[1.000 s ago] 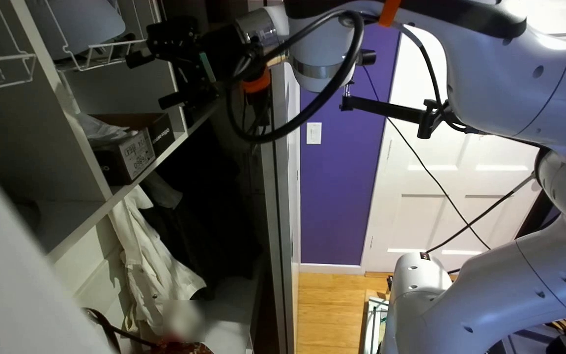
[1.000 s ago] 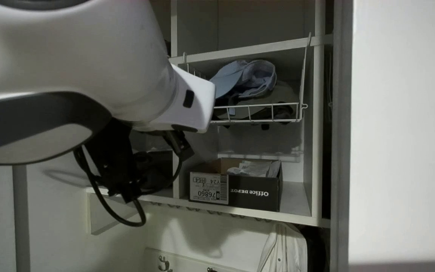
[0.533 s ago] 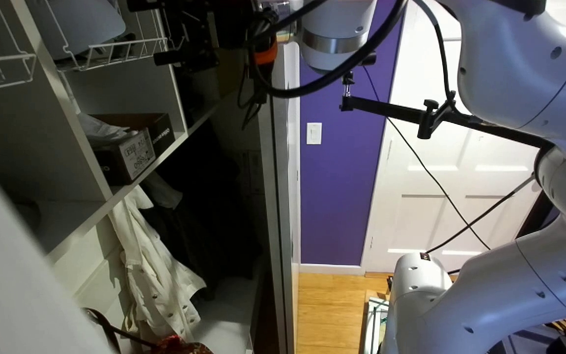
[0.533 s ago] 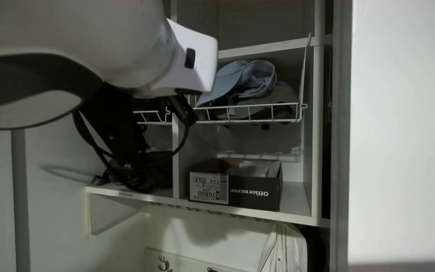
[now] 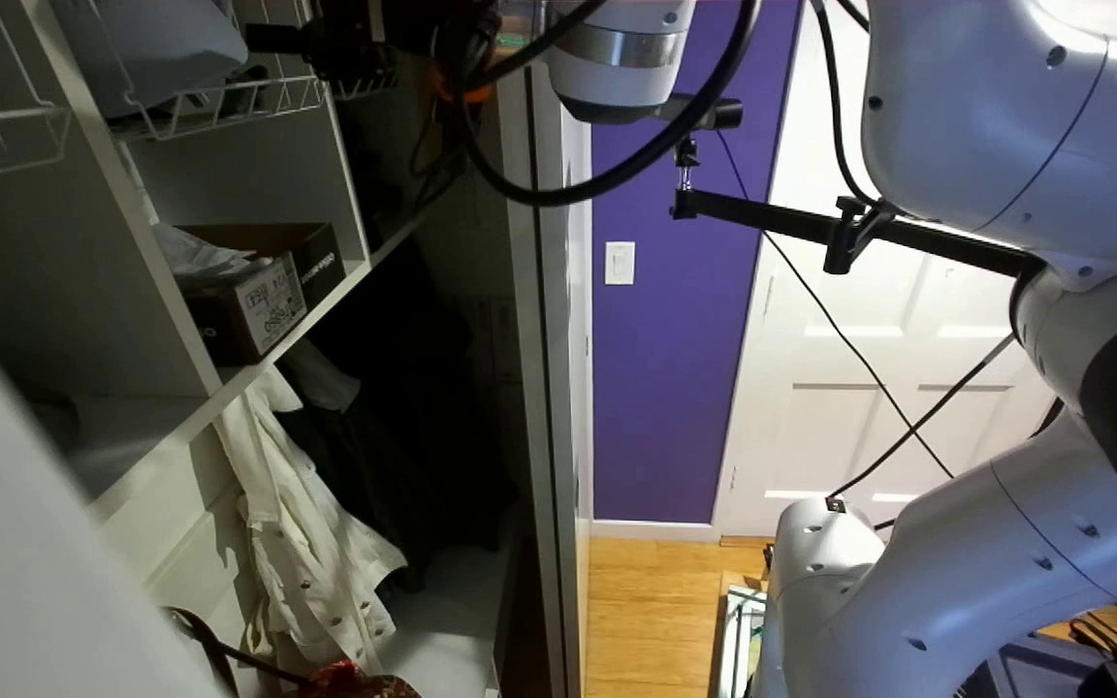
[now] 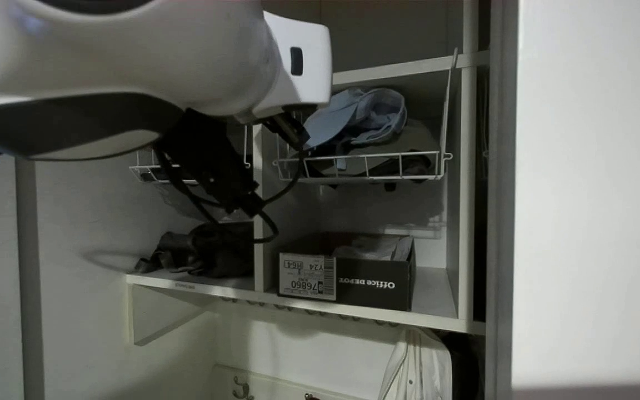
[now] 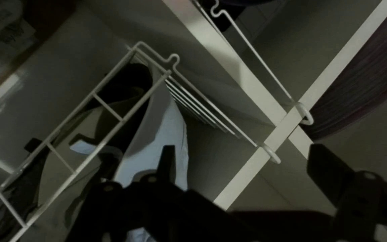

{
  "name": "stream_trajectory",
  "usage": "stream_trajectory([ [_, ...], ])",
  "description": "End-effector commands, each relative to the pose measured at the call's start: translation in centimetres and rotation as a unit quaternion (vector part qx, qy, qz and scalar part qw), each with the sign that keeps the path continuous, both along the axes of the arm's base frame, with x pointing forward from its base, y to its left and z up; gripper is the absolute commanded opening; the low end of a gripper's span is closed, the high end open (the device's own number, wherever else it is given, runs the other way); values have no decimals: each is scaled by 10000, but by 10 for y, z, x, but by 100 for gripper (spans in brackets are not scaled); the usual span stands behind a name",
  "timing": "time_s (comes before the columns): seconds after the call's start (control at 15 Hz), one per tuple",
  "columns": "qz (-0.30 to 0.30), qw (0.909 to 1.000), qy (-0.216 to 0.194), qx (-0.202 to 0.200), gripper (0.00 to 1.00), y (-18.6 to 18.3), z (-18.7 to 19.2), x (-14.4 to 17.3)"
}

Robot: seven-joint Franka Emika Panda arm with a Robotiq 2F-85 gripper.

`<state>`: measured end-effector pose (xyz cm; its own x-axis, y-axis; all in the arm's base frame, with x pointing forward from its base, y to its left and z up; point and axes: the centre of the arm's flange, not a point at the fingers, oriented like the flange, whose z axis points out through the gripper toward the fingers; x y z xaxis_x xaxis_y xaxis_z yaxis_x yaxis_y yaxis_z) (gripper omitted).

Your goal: Remove the blue cap from the rack on the right and put it in the box below the rack on the right

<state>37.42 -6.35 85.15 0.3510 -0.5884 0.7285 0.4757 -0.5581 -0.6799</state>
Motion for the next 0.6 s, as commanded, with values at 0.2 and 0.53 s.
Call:
stream_trajectory([
  [0.2, -4, 9999, -99, -56, 100, 4, 2, 10],
  [0.53, -343, 9986, -297, -264, 100, -15, 17, 3],
])
